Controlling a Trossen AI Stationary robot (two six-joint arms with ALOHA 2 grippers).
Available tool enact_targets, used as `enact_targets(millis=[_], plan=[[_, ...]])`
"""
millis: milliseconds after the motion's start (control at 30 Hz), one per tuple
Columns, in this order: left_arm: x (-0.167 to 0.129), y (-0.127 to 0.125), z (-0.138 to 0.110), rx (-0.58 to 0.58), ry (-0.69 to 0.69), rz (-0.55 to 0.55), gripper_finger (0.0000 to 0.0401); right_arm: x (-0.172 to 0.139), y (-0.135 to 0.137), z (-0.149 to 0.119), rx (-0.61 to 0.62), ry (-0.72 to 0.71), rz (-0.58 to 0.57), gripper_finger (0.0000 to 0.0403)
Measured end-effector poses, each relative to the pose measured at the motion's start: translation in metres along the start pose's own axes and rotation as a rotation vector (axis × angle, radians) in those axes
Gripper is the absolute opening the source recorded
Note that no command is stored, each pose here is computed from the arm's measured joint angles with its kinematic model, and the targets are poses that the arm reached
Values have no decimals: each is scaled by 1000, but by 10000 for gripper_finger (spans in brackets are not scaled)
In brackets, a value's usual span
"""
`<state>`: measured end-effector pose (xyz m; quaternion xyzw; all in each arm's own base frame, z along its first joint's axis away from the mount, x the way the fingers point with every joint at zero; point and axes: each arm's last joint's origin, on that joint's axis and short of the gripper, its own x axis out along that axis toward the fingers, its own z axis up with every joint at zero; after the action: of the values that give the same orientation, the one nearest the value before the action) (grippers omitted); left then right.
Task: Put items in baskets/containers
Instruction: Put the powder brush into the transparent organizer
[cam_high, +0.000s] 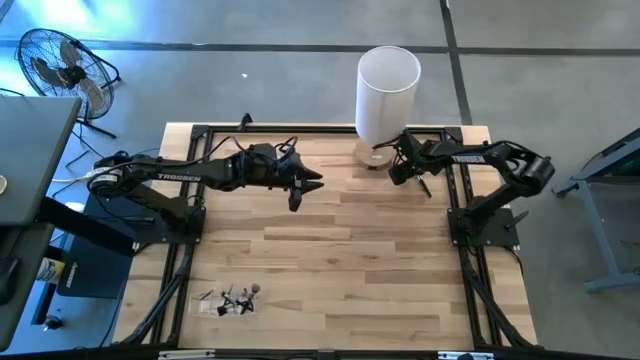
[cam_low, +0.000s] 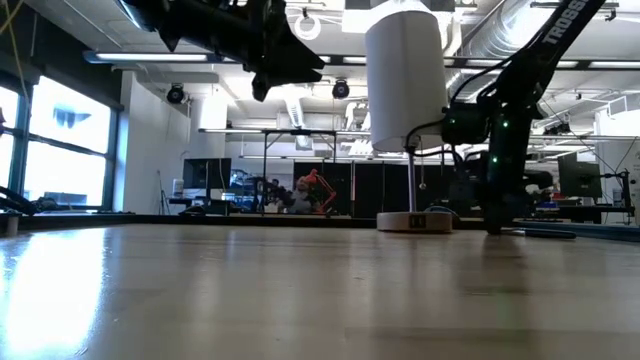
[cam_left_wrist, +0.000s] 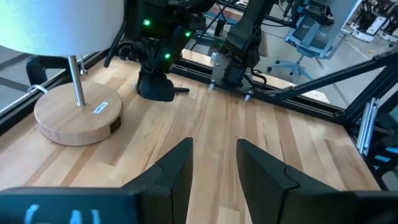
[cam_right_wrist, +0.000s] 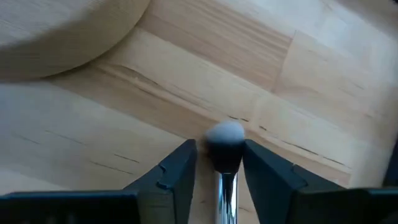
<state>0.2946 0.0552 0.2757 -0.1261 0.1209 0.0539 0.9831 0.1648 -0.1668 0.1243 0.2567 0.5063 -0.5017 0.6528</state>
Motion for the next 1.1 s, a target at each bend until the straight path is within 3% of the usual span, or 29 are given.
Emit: enact_targets(millis=[267, 400, 633, 767, 900, 1033, 1100], plan=[[0, 0, 0, -29, 3, -4, 122, 3, 8, -8, -40, 96, 49, 14], [0, 0, 0, -30, 7, -11, 122, -9, 14, -24, -54, 217, 94, 26], [1, -12, -4, -46, 24, -39, 122, -47, 28, -62, -155, 362, 156, 13], [4, -22, -8, -35, 28, -39, 122, -67, 31, -83, -170, 312, 185, 6], [8, -32, -14, -25, 37, -51, 122, -74, 36, -106, -164, 208, 375, 7], [14, -39, -19, -15, 41, -57, 122, -80, 50, -117, -121, -43, 699, 4], [18, -40, -26, -12, 61, -56, 122, -88, 59, -116, -96, -240, 891, 4]])
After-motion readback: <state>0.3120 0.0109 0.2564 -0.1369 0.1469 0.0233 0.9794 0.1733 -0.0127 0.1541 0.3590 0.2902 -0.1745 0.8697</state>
